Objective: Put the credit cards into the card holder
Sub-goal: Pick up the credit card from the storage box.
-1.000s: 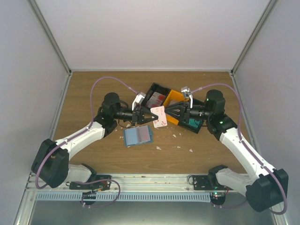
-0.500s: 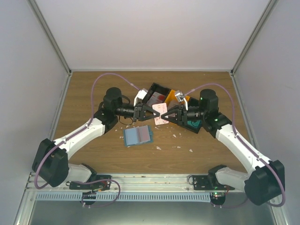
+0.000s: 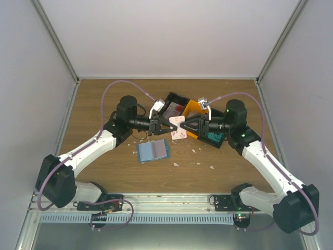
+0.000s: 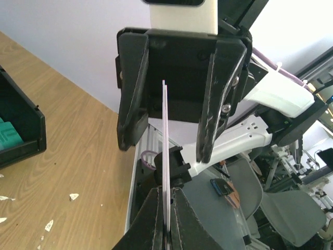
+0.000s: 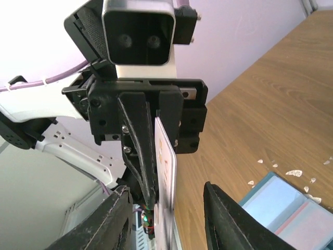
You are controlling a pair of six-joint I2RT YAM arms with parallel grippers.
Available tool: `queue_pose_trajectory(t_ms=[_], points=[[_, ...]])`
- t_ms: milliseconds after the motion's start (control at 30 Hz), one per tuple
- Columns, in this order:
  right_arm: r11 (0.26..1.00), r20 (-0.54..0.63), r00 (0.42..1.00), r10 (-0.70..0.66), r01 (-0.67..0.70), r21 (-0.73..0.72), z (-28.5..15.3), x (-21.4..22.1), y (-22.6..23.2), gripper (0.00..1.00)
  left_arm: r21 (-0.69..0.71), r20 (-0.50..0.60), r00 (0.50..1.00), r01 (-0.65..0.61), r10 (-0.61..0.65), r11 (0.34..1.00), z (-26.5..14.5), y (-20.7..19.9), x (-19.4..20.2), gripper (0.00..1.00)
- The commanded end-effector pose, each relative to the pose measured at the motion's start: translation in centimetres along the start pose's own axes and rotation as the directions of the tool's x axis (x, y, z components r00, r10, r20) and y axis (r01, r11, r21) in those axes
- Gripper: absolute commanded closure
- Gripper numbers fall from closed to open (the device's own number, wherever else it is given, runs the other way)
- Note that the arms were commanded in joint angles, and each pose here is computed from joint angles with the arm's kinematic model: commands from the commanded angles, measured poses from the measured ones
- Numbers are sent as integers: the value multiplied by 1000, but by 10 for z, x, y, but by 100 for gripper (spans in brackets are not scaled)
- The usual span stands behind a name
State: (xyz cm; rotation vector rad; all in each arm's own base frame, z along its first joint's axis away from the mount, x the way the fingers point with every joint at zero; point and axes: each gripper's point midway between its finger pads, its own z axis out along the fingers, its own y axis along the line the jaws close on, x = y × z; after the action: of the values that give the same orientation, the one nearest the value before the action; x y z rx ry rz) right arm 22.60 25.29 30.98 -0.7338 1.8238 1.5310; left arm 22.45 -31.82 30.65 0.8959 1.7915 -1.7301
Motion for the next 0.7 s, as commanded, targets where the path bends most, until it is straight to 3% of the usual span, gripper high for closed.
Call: queue_pose_trajectory(t_ms=[0,267,667], points=[[998,61,996,-58,58,-2,-6,-22,15,62,13,-8,996,-88,88,996,-5,-16,1,100],[998,65,996,-65,64,19,-8,-22,16,72,3,-4,992,-124,124,992,-10,-23,5,100],[999,47,998,-29,28,21,-5,-14,8,73,8,-1,991,-137,137,991,-9,-23,3,100]])
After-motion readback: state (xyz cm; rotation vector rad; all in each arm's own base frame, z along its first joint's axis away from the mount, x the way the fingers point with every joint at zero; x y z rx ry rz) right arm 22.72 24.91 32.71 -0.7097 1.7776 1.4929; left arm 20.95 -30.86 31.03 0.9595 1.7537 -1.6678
